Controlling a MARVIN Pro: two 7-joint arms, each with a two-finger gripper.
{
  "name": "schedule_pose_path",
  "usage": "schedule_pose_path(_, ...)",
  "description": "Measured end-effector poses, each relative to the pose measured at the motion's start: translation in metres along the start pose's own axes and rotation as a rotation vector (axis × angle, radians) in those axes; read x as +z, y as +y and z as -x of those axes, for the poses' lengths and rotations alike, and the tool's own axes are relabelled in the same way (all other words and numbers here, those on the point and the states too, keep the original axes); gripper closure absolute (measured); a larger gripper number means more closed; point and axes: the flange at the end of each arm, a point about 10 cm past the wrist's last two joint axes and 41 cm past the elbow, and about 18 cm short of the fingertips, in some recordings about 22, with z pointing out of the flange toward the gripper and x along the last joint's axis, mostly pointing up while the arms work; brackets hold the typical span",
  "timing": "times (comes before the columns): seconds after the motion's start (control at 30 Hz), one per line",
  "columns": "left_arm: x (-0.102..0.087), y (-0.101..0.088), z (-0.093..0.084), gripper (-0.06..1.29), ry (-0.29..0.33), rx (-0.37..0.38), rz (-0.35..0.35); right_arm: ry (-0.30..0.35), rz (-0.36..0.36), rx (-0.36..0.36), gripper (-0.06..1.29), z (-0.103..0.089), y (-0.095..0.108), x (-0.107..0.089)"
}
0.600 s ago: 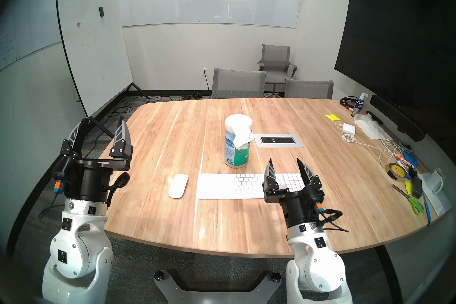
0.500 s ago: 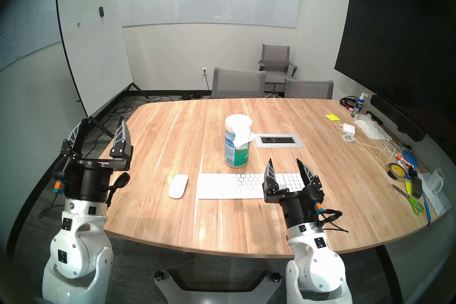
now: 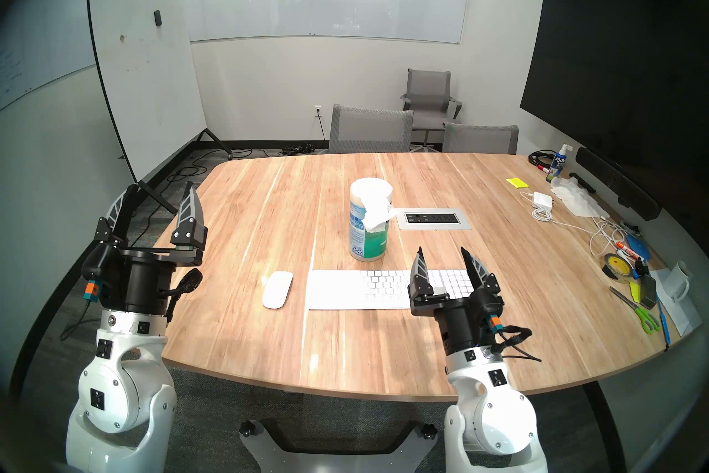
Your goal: Wipe the keyboards and mice with a disinfecting wipe, then set the wipe down
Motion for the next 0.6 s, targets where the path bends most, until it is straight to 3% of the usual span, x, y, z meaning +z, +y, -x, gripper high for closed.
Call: schedule_pose_path(0.6,0.0,0.0,0.0001,-0.03,0.0,0.0,0.0,0.029,-0.043,-0.056,0.0,-0.0033,0.0012,0.004)
